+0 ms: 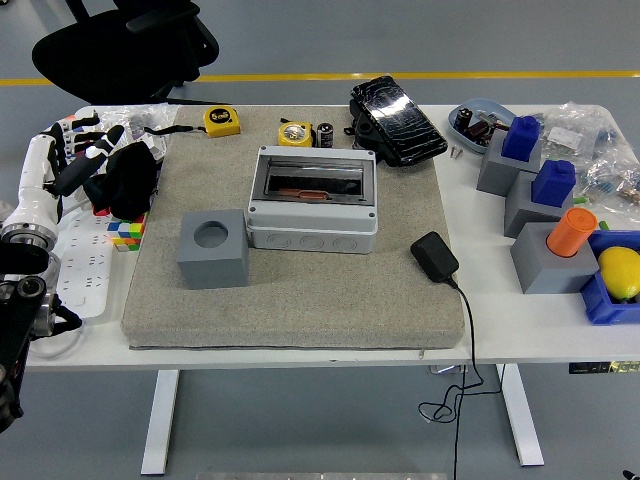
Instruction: Fetch the battery,place it into the box,close the lid of the box
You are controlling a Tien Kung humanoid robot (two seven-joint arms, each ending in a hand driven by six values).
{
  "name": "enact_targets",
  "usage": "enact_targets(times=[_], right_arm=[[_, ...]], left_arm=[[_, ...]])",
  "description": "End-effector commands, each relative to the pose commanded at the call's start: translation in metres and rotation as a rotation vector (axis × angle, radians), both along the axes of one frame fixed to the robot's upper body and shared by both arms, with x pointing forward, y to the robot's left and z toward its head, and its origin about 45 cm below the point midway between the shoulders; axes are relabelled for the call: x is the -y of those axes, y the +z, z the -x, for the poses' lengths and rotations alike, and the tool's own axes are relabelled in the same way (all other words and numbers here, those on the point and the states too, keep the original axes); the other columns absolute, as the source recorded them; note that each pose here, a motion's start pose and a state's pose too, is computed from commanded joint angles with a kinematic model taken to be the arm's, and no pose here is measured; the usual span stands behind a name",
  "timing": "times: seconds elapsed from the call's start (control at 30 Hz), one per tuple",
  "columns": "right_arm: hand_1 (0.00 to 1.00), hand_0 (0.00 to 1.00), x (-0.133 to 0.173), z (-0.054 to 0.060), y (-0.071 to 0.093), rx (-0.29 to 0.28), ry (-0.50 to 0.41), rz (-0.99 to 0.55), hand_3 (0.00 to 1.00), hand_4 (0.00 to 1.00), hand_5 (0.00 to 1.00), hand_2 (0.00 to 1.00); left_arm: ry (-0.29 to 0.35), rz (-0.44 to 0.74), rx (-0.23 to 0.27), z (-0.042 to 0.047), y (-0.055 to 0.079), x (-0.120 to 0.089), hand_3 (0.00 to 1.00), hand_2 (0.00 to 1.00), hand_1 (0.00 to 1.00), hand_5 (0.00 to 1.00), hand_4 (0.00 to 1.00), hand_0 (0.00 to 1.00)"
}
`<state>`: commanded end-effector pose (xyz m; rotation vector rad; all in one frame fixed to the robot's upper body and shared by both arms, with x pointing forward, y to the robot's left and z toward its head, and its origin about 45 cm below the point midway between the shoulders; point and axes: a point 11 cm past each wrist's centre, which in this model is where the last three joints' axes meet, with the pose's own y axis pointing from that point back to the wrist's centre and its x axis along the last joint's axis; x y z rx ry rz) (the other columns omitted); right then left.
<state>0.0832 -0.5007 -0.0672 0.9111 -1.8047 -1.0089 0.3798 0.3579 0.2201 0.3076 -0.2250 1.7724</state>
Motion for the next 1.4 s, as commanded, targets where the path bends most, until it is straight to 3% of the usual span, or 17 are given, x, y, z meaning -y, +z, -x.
enact_targets(times=[0.33,1.4], right_arm=[[0.627,0.578,0.0014,-0.0013,0.0008,0.004,-0.011,0.0,0.554,0.955,0.486,0.656],[0.629,0.579,-0.0037,0.0048,-0.0031,-0.01,-0.032,-0.019,0.555,0.952,0.488,0.657]], left_arm=[[-0.001,0.003,0.012,-0.0003,0.0042,-0.0014,0.677,0.643,0.67,0.56,0.998,0.539],[0.001,0.013,0.001,0.0052,-0.0009,-0.0009,0.677,0.639,0.649,0.539,0.998,0.534]])
